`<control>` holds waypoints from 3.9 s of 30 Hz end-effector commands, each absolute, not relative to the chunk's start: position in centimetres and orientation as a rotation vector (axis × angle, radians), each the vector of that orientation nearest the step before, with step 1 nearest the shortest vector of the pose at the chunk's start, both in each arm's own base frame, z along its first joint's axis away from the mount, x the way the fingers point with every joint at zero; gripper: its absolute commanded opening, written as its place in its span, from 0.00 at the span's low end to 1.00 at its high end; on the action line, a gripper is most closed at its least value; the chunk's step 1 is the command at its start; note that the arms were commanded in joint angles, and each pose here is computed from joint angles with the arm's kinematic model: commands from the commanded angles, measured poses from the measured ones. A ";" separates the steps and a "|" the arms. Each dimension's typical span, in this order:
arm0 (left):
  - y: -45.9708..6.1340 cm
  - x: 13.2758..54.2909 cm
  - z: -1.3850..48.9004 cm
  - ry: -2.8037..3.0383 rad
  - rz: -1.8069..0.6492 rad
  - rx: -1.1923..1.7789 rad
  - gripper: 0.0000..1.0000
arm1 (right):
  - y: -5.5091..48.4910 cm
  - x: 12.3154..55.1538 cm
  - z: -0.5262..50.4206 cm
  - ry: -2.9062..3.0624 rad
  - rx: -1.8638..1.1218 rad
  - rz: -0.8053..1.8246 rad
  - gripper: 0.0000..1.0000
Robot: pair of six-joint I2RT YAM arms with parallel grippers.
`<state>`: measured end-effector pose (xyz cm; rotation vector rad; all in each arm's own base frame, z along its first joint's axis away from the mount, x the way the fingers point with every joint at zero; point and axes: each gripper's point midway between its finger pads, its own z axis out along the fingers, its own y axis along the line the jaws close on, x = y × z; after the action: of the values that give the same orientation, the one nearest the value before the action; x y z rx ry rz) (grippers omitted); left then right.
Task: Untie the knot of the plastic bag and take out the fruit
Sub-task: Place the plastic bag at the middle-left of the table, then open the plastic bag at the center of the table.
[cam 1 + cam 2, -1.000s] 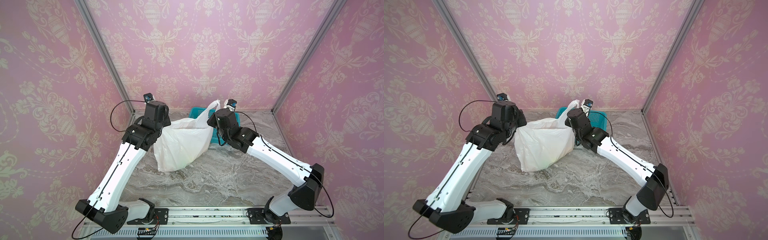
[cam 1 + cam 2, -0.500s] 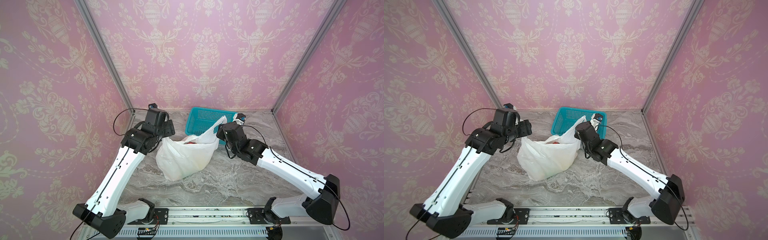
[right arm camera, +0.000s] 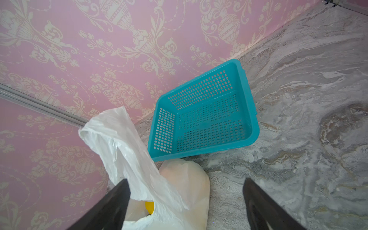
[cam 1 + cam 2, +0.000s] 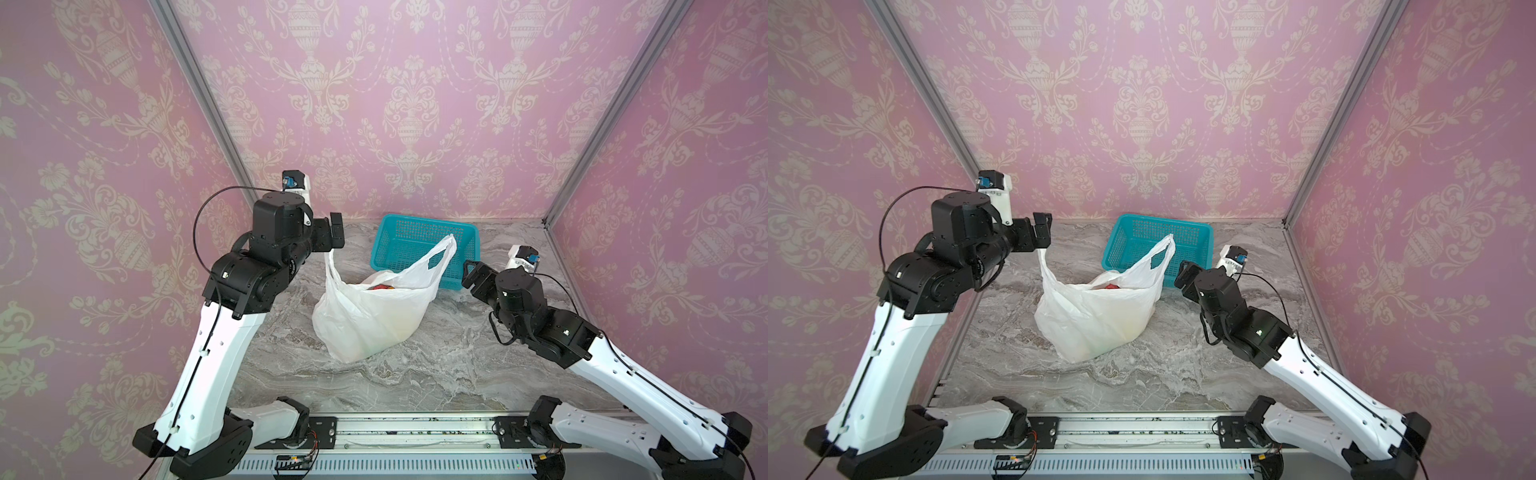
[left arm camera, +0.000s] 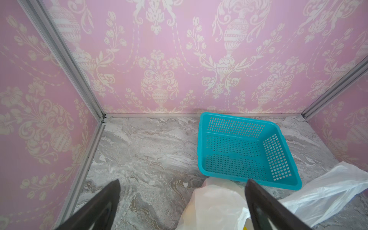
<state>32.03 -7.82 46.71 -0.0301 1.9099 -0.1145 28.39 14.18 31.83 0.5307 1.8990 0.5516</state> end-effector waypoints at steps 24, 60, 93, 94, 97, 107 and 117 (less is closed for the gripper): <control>-12.4 38.6 34.2 2.075 0.025 0.479 0.99 | 25.3 24.4 30.5 2.068 0.059 0.604 0.82; -18.7 29.8 21.7 1.941 -0.267 1.270 0.92 | 24.4 31.8 26.1 2.074 0.082 0.479 0.59; -17.7 32.6 24.7 1.826 0.000 1.205 0.00 | 22.9 29.0 29.6 1.951 -0.023 0.602 0.77; -17.6 32.8 24.7 1.825 0.007 1.198 0.00 | 22.7 28.8 30.1 1.930 -0.043 0.605 0.78; -17.2 33.3 24.5 1.834 0.045 1.181 0.00 | 21.9 27.9 31.2 1.871 -0.108 0.581 0.80; -16.9 34.0 24.5 1.849 0.075 1.154 0.00 | 25.9 19.9 34.5 1.605 -0.630 0.857 0.79; -17.1 33.8 24.7 1.846 0.055 1.156 0.00 | 36.8 18.8 30.6 1.681 -0.976 0.656 0.76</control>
<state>33.53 -16.76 23.39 1.1968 1.8586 0.0705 17.39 35.74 32.01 -0.9153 1.6691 0.7920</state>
